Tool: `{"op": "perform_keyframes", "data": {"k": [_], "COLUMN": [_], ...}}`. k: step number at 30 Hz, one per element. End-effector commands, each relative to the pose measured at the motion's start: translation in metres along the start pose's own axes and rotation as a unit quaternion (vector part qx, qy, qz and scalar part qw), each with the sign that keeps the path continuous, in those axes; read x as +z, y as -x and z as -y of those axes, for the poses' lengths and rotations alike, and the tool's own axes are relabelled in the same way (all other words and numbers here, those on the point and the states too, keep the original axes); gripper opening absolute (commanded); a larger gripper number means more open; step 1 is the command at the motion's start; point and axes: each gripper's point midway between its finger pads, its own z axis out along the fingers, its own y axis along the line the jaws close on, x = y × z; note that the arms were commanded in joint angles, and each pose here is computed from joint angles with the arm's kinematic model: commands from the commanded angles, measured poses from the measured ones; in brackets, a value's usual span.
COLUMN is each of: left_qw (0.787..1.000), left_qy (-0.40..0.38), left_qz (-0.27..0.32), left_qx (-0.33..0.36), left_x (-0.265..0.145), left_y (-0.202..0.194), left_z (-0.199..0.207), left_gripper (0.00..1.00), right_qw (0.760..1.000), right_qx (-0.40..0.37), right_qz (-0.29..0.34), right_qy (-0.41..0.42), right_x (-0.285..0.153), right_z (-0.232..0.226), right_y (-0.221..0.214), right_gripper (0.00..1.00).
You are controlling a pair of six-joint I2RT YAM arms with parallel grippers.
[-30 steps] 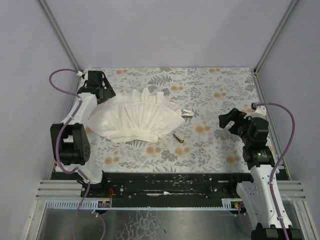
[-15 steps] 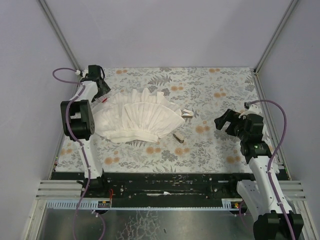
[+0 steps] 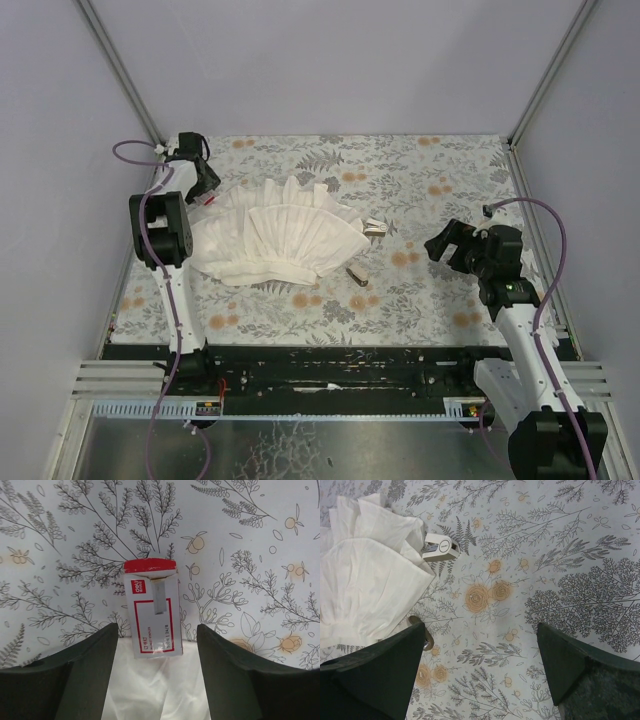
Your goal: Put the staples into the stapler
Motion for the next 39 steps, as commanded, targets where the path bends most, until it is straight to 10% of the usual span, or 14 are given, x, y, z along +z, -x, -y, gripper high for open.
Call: {"op": "perform_keyframes", "data": {"k": [1, 39], "left_qw": [1.0, 0.997], "left_qy": [-0.015, -0.068], "left_qz": [0.007, 0.03], "left_qx": [-0.014, 0.011], "left_x": [0.004, -0.02], "left_y": [0.012, 0.035], "left_z": [0.009, 0.021], "left_gripper": [0.63, 0.41], "right_qw": [1.0, 0.999], "right_qx": [-0.011, -0.012], "right_qz": [0.005, -0.015], "right_qy": [0.029, 0.03], "right_x": [0.002, 0.012], "right_z": [-0.012, -0.013], "right_y": [0.007, 0.008], "right_gripper": [0.99, 0.99]}}
